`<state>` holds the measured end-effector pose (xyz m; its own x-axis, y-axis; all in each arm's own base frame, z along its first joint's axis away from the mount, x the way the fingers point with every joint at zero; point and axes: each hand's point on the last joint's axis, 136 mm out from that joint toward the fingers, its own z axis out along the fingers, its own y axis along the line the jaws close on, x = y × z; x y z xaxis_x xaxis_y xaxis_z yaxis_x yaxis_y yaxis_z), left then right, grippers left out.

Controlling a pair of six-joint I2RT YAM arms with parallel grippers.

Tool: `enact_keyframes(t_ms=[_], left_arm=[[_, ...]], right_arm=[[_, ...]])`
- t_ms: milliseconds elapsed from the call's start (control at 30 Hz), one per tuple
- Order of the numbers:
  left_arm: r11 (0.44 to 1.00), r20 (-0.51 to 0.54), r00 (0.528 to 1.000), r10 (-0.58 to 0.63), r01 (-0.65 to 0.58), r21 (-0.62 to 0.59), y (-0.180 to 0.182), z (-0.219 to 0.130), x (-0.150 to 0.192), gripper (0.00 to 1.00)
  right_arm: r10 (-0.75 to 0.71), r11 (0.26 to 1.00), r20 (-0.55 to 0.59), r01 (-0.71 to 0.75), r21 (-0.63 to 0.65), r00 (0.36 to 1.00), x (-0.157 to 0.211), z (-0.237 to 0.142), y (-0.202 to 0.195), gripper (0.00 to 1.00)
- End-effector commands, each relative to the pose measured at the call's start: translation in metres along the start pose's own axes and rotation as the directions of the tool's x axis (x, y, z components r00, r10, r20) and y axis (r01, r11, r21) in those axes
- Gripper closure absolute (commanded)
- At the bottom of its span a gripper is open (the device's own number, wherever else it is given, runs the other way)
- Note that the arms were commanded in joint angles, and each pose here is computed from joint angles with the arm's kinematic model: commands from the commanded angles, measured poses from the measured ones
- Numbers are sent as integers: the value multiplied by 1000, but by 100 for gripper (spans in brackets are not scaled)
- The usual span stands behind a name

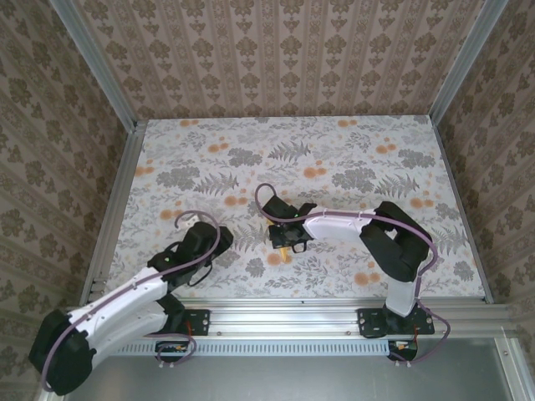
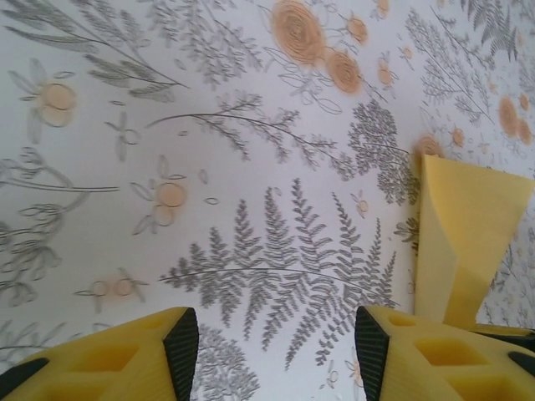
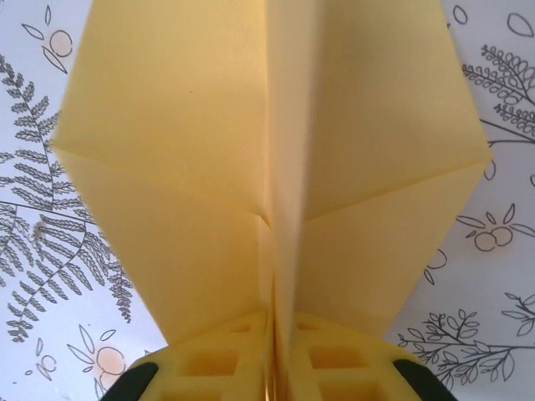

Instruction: Fold a paper plane with a square sheet of paper (pick it up from the middle)

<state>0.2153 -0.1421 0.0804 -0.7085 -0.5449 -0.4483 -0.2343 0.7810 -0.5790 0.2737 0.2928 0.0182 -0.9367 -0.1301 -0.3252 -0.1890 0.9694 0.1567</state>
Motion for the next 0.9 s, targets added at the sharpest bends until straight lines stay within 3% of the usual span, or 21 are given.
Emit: enact_keyframes(t_ms=[0, 233, 533, 867], left_arm=[[996, -4, 1000, 3, -4, -93, 30, -5, 2, 44], [994, -19, 1000, 12, -14, -110, 36, -7, -4, 43], [991, -34, 999, 35, -39, -130, 33, -4, -10, 42], [990, -59, 997, 48, -56, -132, 29, 2, -10, 42]], right_arm=[[-31, 997, 24, 29, 73, 999, -7, -8, -9, 92], [-43, 996, 117, 33, 87, 992, -60, -31, -23, 95], [9, 995, 132, -21, 96, 991, -132, -20, -65, 96], [21, 990, 104, -36, 139, 994, -155, 5, -81, 94]])
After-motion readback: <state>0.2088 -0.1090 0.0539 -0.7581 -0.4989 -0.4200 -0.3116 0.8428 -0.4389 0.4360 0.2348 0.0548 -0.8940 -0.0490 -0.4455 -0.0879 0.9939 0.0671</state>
